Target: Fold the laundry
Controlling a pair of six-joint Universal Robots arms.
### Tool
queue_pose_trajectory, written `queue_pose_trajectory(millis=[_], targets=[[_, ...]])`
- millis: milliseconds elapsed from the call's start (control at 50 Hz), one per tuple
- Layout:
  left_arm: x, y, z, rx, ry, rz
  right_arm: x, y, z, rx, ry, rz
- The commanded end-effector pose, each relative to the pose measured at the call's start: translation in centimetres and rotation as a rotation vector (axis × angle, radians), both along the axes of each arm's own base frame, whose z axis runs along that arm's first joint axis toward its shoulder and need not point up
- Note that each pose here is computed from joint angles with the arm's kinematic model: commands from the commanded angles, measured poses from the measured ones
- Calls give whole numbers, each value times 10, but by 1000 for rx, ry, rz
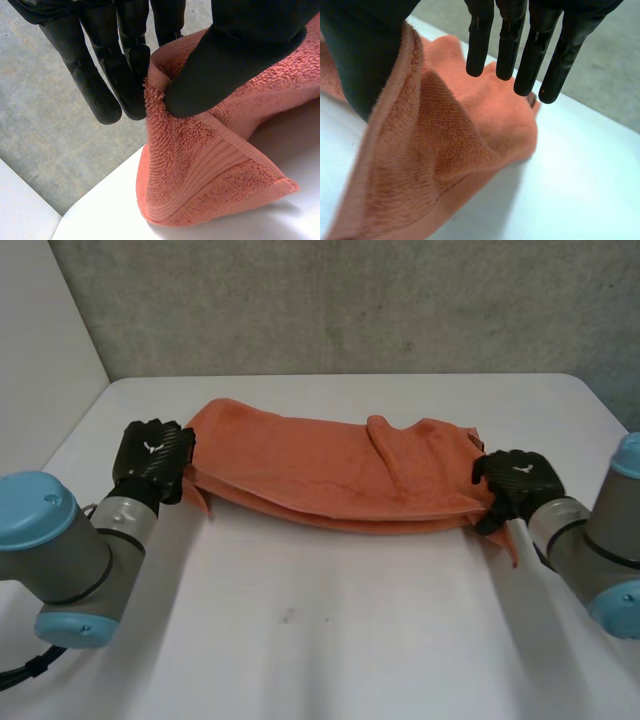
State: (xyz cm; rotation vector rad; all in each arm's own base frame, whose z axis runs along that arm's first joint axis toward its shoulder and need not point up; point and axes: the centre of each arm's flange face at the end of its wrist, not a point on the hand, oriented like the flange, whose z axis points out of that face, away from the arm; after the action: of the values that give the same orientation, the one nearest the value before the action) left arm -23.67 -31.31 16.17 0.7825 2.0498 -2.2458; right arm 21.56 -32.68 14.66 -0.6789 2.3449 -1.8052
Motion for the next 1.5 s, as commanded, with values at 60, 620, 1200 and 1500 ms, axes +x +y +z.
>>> queue_pose_trajectory(millis=[60,620,1200,1500], targets=[[0,8,-6,24,-8,-5,-35,4,-4,128,-157,-174],[6,-6,-46,117,-30,23,-44,19,16,10,-65,-118],[31,-22,-33,76,-27,184,-64,9,28,-81,-2,-164],[44,38,49,-32,-212,179,-64,29,74,-155,248,-84]])
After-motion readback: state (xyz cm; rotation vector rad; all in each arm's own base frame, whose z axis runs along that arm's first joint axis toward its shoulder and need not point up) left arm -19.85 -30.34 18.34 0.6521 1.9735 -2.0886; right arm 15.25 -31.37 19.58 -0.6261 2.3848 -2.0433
